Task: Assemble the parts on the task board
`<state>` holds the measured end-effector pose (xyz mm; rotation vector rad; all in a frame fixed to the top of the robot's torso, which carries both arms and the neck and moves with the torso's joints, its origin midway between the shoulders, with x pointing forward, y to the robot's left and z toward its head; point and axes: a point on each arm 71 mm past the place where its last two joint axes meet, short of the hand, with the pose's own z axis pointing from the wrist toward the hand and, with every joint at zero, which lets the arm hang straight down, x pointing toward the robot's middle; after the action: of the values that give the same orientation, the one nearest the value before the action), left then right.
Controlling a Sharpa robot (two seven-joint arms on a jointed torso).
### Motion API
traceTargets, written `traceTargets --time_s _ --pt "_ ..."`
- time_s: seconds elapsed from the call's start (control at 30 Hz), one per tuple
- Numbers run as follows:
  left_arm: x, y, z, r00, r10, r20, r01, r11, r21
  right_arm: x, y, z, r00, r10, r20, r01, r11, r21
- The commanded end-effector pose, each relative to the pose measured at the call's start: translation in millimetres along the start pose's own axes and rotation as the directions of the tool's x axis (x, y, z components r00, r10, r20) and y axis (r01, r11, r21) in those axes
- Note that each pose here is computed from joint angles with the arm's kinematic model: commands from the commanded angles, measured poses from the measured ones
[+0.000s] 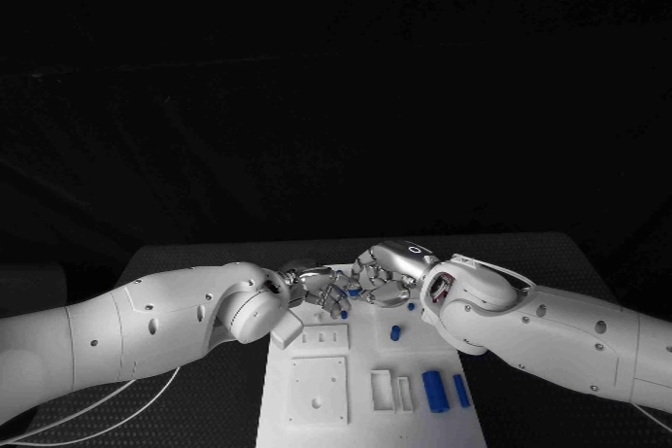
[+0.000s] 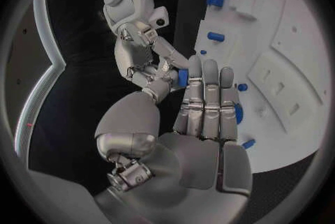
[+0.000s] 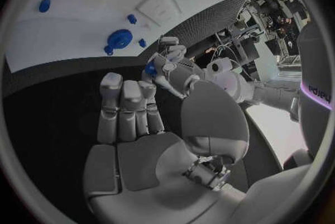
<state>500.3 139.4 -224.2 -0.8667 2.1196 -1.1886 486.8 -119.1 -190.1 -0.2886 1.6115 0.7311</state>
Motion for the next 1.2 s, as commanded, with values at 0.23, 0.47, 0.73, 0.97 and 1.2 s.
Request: traceTargets --time_s 0.23,0.47,0.73,0.97,1.2 --pt "-0.7 -2.7 -0.5 0.999 0.044 0.007 -0.044 0.998 0.037 1.4 -6 0.1 0.999 0.033 -0.018 -0.033 0.999 0.022" --pt "-4.4 -2.0 -1.1 0.995 0.093 0.025 -0.094 0.995 0.038 -1.4 -12 -2.4 0.999 0.035 0.006 -0.035 0.999 0.035" --pt "-15.3 2.6 -3.1 0.968 0.238 0.075 -0.238 0.971 -0.003 -10.7 -37 -13.8 0.996 0.076 0.046 -0.079 0.994 0.079" --pt "-19.8 5.9 -2.7 0.917 0.390 0.082 -0.386 0.921 -0.062 -27.8 -65 -19.2 0.980 0.169 0.103 -0.183 0.971 0.151" --pt "-17.9 8.0 -0.6 0.822 0.566 0.072 -0.551 0.820 -0.156 -54.7 -92 -17.9 0.955 0.230 0.188 -0.266 0.943 0.199"
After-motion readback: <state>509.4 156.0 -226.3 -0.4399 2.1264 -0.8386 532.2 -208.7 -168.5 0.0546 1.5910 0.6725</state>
